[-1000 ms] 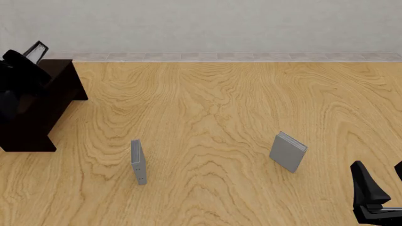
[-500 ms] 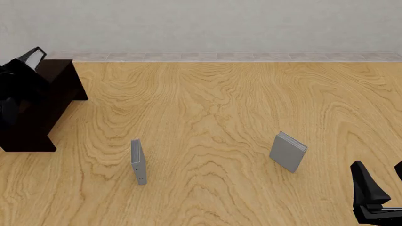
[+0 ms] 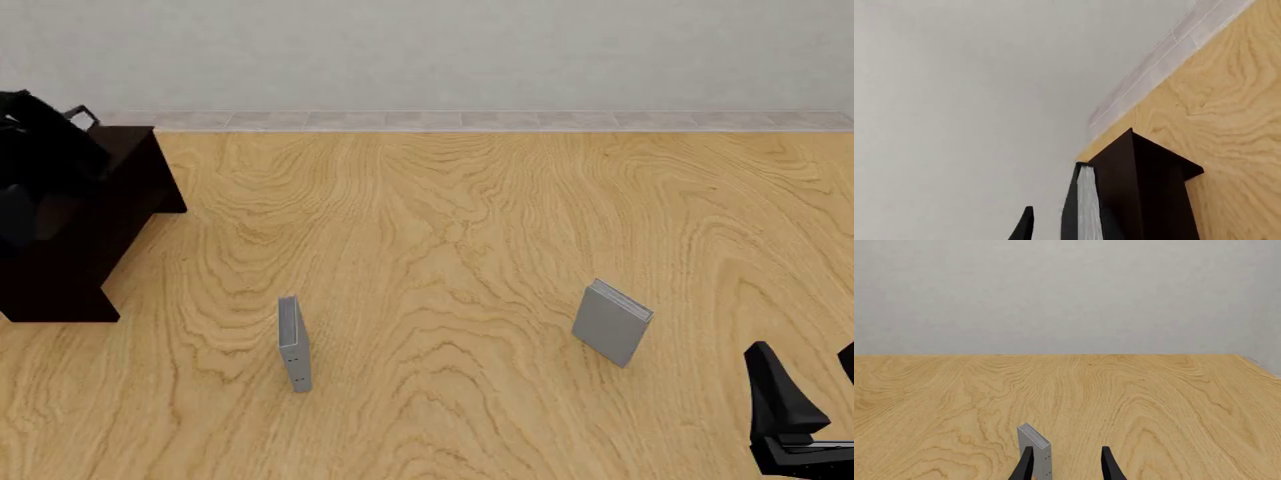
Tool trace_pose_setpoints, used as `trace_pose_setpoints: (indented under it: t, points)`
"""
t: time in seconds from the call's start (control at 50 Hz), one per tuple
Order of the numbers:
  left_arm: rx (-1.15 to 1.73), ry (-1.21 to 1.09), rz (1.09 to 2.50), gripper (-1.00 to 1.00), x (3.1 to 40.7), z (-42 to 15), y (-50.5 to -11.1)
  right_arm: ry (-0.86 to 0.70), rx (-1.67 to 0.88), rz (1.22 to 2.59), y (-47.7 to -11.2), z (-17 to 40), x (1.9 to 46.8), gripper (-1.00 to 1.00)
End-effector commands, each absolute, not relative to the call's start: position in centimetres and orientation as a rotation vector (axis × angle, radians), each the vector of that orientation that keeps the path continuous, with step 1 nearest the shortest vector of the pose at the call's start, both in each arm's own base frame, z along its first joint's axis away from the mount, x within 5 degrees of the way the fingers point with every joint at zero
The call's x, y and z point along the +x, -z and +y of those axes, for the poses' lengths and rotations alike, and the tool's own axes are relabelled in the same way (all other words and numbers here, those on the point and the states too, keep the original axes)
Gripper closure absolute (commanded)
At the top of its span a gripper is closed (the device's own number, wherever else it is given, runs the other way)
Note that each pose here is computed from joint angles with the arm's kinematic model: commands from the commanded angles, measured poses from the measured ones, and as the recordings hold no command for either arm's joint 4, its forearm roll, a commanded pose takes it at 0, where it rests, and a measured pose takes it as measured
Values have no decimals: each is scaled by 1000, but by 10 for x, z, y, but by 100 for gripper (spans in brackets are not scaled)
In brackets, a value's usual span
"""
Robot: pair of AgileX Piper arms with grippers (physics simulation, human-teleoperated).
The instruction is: Pick up the book in the middle and place it on the cabinet shelf.
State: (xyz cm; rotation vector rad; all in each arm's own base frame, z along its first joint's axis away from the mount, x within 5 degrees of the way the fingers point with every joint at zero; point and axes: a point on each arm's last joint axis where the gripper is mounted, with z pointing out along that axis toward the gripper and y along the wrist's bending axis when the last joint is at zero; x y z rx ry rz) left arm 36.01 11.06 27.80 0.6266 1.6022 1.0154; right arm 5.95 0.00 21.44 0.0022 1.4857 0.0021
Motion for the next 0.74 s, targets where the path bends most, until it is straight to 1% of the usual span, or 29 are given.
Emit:
trace_pose_setpoints:
  t: [0.02, 0.06, 0.12, 0.14, 0.22, 0.4, 0.52, 0.58, 0.62, 0.74]
  points:
    - [593, -878, 1545, -100, 344, 70, -322, -2, 2, 1486, -214, 0, 59, -100]
    - [560, -828, 1536, -100, 338, 62, -336, -2, 2, 1486, -214, 0, 59, -100]
    - [568, -803, 1525, -100, 333, 53, -343, -2, 2, 1486, -214, 0, 59, -100]
    - [571, -771, 1515, -100, 327, 44, -350, -2, 2, 1486, -214, 0, 59, -100]
    - [567, -754, 1504, -100, 322, 39, -358, -2, 2, 1486, -214, 0, 59, -100]
    - [548, -680, 1481, -100, 309, 23, -372, -2, 2, 1486, -214, 0, 59, -100]
    - [491, -539, 1461, -100, 294, 4, -386, -2, 2, 1486, -214, 0, 59, -100]
    - [483, -504, 1462, -100, 292, -1, -387, -2, 2, 1486, -214, 0, 59, -100]
    - [465, -438, 1432, -100, 281, -12, -394, -2, 2, 1486, -214, 0, 59, -100]
    - [415, -364, 1424, -100, 274, -16, -390, -2, 2, 1486, -214, 0, 59, -100]
